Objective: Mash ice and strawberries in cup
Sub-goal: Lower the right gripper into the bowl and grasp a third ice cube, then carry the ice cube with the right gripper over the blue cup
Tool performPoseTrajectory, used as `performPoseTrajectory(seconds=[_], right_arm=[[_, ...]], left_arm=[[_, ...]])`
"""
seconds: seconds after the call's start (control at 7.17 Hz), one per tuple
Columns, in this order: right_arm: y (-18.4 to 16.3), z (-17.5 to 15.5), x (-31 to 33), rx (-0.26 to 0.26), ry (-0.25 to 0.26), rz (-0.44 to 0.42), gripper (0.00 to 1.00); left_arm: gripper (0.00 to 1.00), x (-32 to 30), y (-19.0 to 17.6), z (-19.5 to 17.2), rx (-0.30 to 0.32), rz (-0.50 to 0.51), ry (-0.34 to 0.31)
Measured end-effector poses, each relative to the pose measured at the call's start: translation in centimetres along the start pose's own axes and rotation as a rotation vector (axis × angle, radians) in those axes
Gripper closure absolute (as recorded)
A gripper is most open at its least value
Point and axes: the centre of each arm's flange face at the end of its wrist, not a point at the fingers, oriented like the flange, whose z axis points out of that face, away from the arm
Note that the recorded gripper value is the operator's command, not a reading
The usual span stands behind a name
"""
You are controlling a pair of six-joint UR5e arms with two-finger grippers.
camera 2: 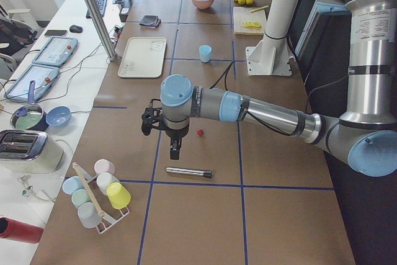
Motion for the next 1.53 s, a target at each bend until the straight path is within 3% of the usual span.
performPoseTrajectory(seconds=[0.28,0.56,0.98,1.53], right_arm=[[0.1,-5.4,-3.4,0.034,-0.016,-0.004,1.00],[-1.0,-8.4,-10.7,0.044,-0.046,-0.066,1.00],[0.3,-10.7,-27.1,-0.053,-0.043,-0.155,1.00],[7.7,-9.3,-46.8,-0.080,-0.029,-0.080,1.00]], left_arm=[[0.00,0.0,0.1,0.0,-0.001,-0.002,0.003],[0.00,-0.3,0.4,0.2,-0.006,-0.008,0.003],[0.00,-0.5,0.6,0.4,-0.011,-0.013,0.004],[0.00,-0.7,0.7,0.7,-0.016,-0.019,0.003]])
